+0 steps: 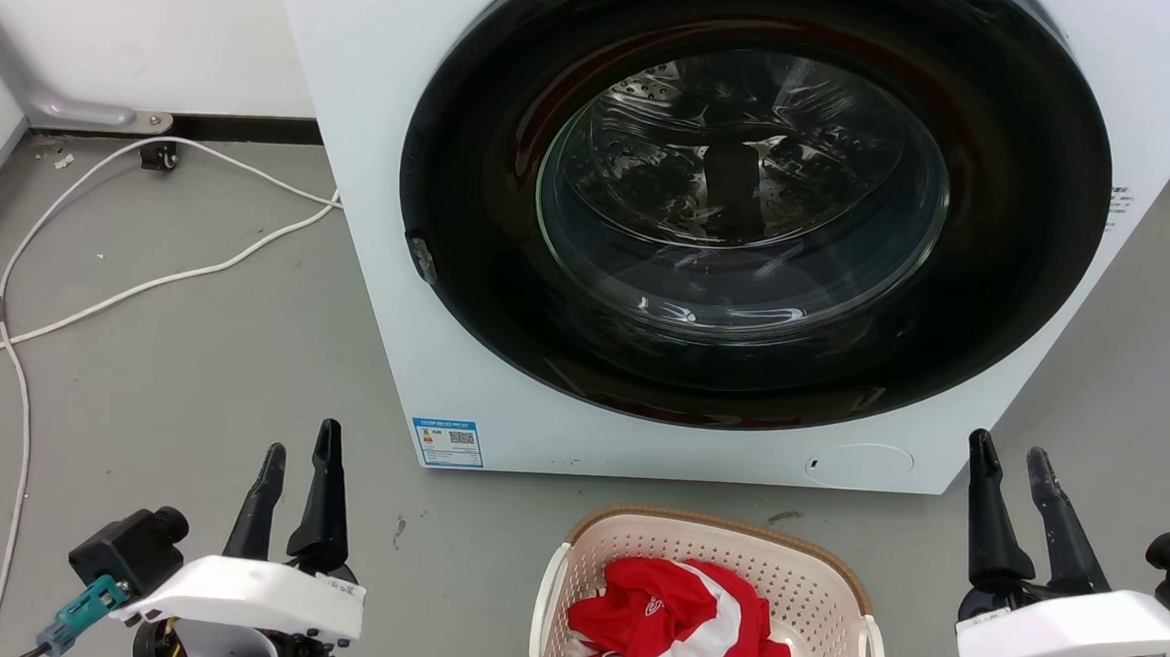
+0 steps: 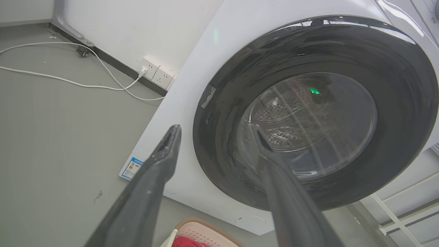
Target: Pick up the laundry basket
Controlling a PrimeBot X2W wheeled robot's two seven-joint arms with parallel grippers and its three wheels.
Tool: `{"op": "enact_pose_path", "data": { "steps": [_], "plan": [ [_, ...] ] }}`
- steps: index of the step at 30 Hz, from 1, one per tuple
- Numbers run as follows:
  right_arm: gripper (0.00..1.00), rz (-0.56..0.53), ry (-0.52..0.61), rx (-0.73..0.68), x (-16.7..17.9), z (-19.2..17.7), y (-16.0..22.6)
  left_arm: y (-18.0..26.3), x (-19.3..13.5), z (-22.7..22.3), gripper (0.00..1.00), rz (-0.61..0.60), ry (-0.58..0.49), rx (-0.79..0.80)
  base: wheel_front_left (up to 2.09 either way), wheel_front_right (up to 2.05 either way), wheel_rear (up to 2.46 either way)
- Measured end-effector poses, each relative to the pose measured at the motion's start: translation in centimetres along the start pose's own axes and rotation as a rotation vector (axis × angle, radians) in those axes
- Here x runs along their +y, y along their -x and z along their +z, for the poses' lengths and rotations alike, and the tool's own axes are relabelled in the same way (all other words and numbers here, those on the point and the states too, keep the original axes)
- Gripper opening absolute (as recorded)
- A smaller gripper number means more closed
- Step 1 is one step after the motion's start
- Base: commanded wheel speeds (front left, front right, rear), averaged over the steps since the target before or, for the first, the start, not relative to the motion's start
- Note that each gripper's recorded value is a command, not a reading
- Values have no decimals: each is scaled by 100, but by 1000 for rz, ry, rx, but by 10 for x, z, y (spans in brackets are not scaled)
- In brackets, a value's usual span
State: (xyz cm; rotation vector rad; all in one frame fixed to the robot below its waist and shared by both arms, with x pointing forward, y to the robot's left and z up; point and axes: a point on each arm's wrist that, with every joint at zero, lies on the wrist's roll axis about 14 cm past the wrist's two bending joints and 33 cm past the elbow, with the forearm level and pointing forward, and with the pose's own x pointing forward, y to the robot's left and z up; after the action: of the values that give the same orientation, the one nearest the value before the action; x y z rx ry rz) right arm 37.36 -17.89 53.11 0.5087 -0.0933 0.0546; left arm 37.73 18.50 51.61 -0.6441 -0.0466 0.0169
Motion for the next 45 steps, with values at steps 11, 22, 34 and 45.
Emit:
{"op": "enact_pose_path", "data": {
  "steps": [11, 22, 34, 45],
  "plan": [
    [100, 17, 142, -16, 2, 3, 2, 2, -2, 0, 100, -14, -121, -14, 0, 0, 0],
    [100, 40, 263, -22, 6, 3, 4, 4, -5, -1, 100, -32, -229, -23, 0, 0, 0],
    [100, 52, 376, -51, 7, 9, 4, 6, -6, 0, 100, -42, -323, -38, 0, 0, 0],
    [100, 66, 454, -64, 9, 11, 6, 7, -10, -1, 100, -63, -411, -49, 0, 0, 0]
  ]
}}
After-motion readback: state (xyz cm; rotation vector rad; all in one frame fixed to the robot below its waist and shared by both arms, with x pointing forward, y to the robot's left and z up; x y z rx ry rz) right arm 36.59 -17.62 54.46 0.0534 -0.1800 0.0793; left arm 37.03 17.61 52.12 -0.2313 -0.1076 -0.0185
